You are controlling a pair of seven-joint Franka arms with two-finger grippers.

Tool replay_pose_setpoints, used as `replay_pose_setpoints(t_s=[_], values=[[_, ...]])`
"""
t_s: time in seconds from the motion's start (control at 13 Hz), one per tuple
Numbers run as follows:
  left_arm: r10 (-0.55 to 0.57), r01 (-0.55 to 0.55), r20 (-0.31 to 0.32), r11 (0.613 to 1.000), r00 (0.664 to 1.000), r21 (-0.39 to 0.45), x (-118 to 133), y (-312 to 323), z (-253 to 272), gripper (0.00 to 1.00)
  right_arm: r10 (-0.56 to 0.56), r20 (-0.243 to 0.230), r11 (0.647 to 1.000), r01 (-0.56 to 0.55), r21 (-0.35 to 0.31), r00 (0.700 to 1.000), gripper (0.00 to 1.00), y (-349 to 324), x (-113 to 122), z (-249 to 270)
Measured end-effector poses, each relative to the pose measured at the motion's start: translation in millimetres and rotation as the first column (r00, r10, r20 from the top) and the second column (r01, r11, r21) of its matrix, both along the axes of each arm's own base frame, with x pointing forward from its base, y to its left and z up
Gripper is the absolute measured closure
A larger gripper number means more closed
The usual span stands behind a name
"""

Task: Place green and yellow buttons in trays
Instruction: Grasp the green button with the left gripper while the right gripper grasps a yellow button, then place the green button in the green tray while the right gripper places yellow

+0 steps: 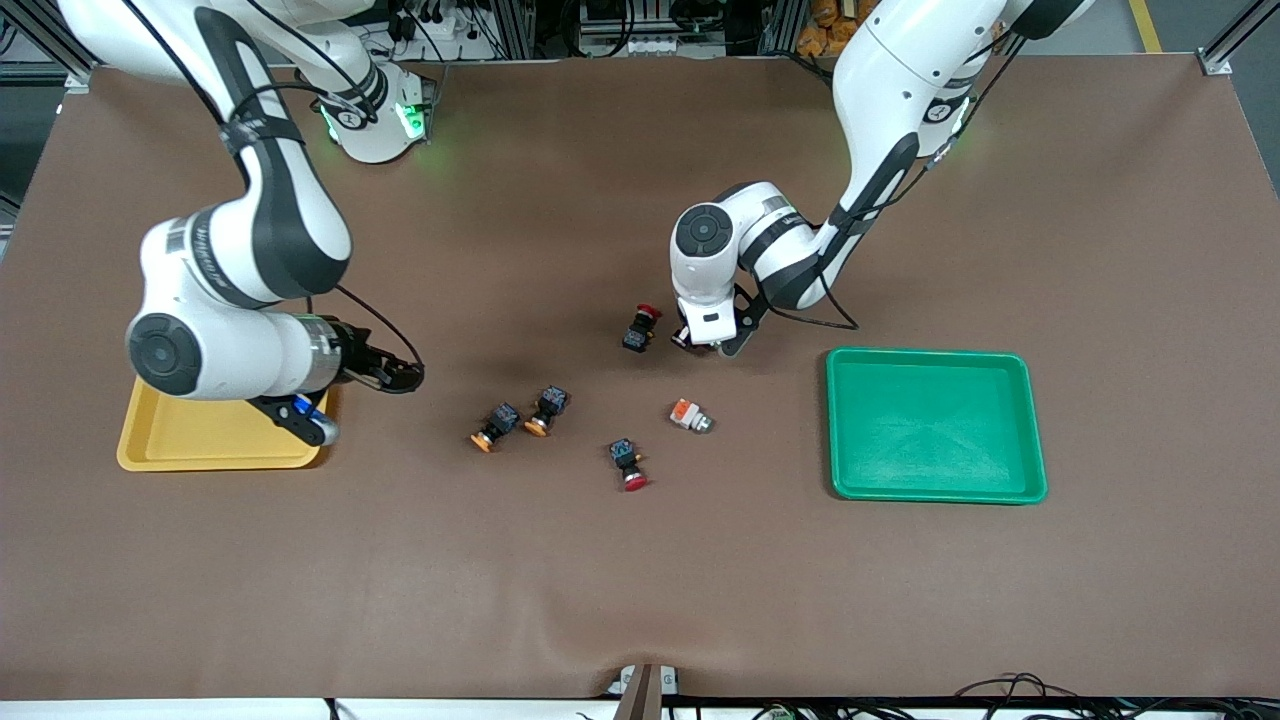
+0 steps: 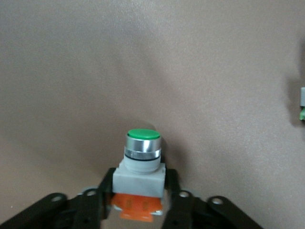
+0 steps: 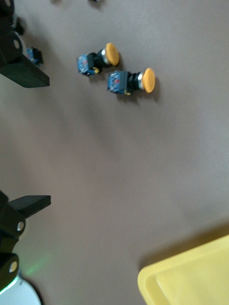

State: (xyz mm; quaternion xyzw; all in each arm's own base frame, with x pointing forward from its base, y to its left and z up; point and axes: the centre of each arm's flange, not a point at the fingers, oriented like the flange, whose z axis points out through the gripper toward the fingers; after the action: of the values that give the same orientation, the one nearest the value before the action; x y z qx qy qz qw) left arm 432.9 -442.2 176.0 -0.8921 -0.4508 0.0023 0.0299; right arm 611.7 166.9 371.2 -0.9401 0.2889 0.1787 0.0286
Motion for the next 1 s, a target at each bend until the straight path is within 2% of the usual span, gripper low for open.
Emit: replay_pose_setpoints(t_s=[0.23, 0.46, 0.62, 0.77, 1.0], values=[[0.035, -0.035, 0.006, 0.999, 0.999, 0.000, 15, 13, 2, 0.59, -0.060, 0.033, 0.998, 0.060, -0.018, 0.998, 0.00, 20, 3, -24], [0.093, -0.093, 0.042, 0.996, 0.995, -0.013, 49, 39, 24, 0.59, -0.092, 0.073, 0.995, 0.094, -0.020, 0.993, 0.00, 34, 10, -54], [0.119, -0.120, 0.060, 0.993, 0.991, 0.014, 70, 64, 50, 0.59, -0.101, 0.112, 0.995, 0.103, -0.013, 0.989, 0.00, 39, 17, -73], [0.139, -0.142, 0.060, 0.988, 0.988, 0.055, 94, 104, 72, 0.59, -0.106, 0.159, 0.994, 0.108, -0.003, 0.982, 0.00, 48, 22, -92], [0.137, -0.140, 0.056, 0.988, 0.989, 0.066, 139, 187, 86, 0.59, -0.103, 0.213, 0.995, 0.104, 0.008, 0.972, 0.00, 68, 24, -120]])
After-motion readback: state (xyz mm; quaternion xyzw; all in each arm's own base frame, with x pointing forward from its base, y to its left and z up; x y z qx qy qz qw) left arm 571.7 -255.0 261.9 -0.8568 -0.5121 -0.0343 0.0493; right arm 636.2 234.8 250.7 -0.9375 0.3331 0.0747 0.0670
